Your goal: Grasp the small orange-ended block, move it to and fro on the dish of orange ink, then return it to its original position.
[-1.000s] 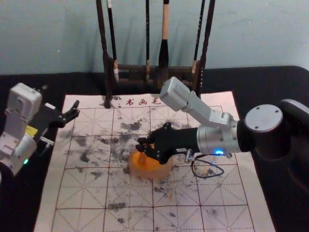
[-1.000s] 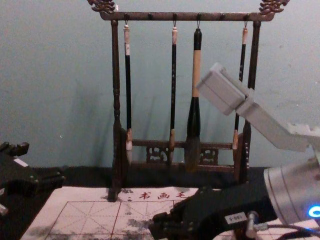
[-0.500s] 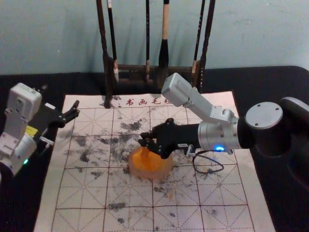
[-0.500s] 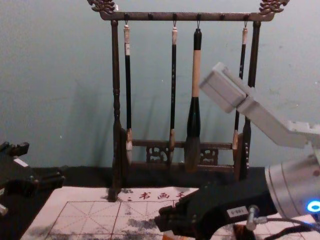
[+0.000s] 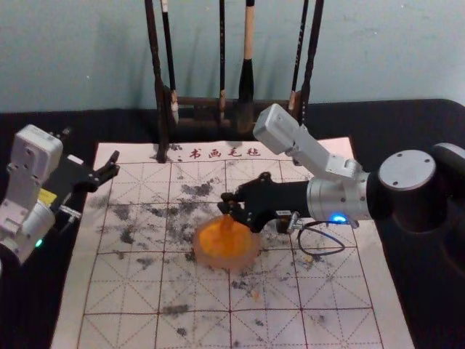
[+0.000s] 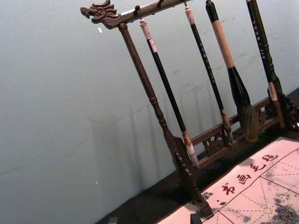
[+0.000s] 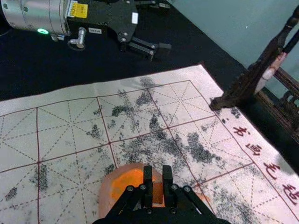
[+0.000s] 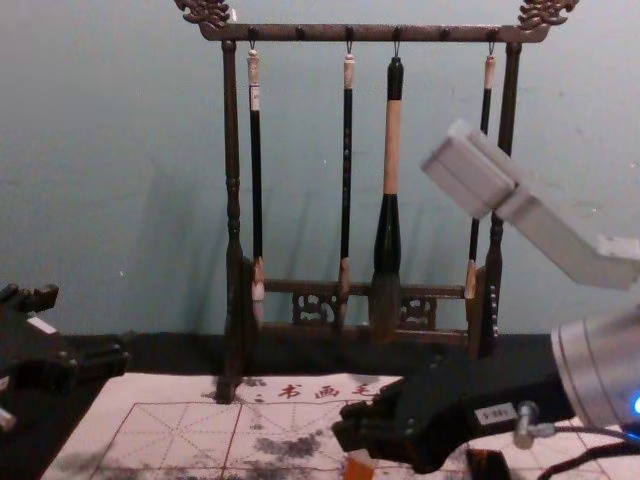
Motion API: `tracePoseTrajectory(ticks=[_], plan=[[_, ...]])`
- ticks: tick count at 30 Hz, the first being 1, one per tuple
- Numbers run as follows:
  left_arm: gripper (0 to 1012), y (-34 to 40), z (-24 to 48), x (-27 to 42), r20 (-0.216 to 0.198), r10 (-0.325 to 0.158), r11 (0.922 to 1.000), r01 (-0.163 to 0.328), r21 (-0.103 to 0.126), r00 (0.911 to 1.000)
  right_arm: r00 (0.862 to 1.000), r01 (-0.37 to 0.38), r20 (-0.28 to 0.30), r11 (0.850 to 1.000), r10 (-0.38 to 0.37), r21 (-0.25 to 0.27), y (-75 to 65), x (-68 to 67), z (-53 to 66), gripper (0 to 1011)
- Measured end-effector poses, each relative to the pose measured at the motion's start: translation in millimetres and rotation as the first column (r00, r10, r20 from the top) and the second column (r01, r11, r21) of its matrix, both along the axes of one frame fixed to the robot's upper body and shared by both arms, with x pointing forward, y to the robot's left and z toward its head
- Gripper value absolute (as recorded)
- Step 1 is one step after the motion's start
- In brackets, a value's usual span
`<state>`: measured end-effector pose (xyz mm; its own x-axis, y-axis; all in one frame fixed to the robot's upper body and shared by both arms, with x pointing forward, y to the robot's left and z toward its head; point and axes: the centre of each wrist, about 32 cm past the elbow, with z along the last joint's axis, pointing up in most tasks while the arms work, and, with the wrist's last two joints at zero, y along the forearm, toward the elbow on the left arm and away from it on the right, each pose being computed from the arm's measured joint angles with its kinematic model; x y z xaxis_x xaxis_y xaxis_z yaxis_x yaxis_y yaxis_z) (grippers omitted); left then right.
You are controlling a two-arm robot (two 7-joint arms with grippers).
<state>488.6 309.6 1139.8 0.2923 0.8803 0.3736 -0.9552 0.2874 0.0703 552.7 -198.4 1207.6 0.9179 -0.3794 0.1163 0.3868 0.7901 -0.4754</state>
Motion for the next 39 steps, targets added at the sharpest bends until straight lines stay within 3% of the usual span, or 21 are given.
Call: tracePoseTrajectory(ticks=[22,39], plan=[[1001,0.0,0.0,0.0,0.0,0.0,1.0,0.0,0.0,1.0,1.0,-0.008,-0.006,1.0,0.008,0.007,-15.0,-11.7,1.2,123],[1001,0.0,0.0,0.0,0.0,0.0,1.0,0.0,0.0,1.0,0.999,-0.041,-0.022,0.999,0.041,0.002,-13.9,-21.1,-0.9,123]])
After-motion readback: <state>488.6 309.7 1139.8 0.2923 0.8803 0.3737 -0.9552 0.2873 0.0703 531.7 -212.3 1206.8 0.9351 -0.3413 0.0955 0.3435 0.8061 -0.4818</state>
